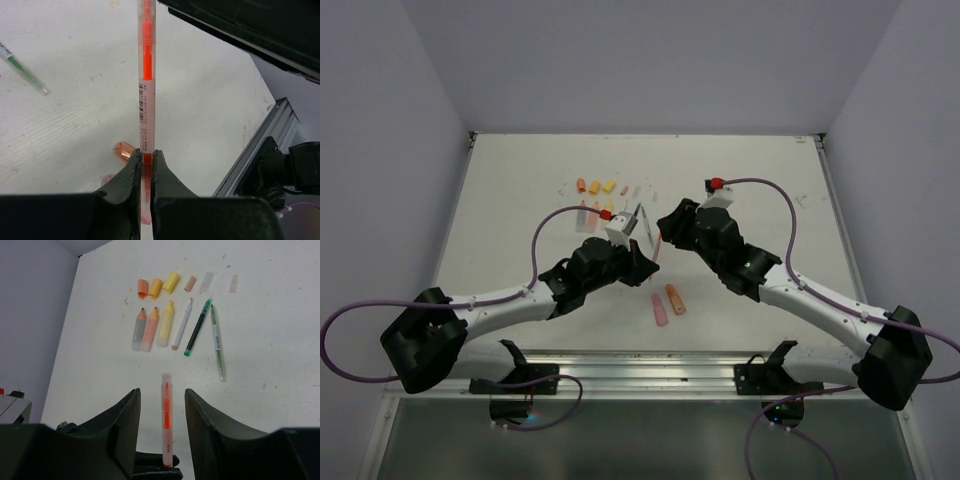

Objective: Open the pen caps

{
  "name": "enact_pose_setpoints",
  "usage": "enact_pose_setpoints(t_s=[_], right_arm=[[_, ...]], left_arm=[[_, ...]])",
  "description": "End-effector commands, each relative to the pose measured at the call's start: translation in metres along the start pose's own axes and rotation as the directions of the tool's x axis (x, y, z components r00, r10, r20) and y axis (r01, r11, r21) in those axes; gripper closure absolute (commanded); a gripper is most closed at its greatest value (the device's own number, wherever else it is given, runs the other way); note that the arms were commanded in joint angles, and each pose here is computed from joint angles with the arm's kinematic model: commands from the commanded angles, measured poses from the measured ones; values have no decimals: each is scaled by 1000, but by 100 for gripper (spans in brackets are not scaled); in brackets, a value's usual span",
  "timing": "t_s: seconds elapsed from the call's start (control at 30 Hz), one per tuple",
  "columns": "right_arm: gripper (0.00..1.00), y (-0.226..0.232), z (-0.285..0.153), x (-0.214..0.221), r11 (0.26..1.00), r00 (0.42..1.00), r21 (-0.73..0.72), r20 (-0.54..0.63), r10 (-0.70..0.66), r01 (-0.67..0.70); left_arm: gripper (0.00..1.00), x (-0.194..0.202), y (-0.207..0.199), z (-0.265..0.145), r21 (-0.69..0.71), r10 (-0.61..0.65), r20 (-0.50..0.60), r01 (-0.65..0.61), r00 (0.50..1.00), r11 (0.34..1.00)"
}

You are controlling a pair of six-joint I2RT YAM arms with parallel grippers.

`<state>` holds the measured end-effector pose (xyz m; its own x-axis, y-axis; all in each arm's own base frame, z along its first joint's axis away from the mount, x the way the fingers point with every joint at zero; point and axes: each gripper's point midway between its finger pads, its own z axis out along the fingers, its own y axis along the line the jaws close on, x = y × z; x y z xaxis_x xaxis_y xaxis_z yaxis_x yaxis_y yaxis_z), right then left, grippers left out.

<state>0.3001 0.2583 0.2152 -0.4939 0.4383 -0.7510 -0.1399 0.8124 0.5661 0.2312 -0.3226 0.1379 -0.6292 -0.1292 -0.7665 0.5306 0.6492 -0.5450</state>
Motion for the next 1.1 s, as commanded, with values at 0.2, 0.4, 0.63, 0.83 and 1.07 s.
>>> enact_pose_setpoints(t_s=[0.2, 0.4, 0.63, 0.83, 1.07], right_arm=[[62, 16, 13, -8, 1000, 1000, -17, 3, 4, -4], [78, 16, 17, -5, 1000, 1000, -18, -4, 3, -3], [100, 17, 21, -9, 1000, 1000, -14, 2, -25, 25], [100, 16, 23, -25, 1000, 999, -11, 33, -18, 18], [100, 19, 29, -62, 1000, 994, -13, 109, -2, 3]], left_arm=[[100, -16, -13, -7, 43, 11, 62, -13, 998, 999], [100, -15, -14, -8, 46, 15, 62, -18, 998, 999], [100, -11, -15, -8, 59, 18, 46, -21, 999, 998], [100, 4, -12, -10, 68, 6, 10, -7, 1000, 998], [100, 29, -12, -15, 95, -45, -39, 49, 998, 994]])
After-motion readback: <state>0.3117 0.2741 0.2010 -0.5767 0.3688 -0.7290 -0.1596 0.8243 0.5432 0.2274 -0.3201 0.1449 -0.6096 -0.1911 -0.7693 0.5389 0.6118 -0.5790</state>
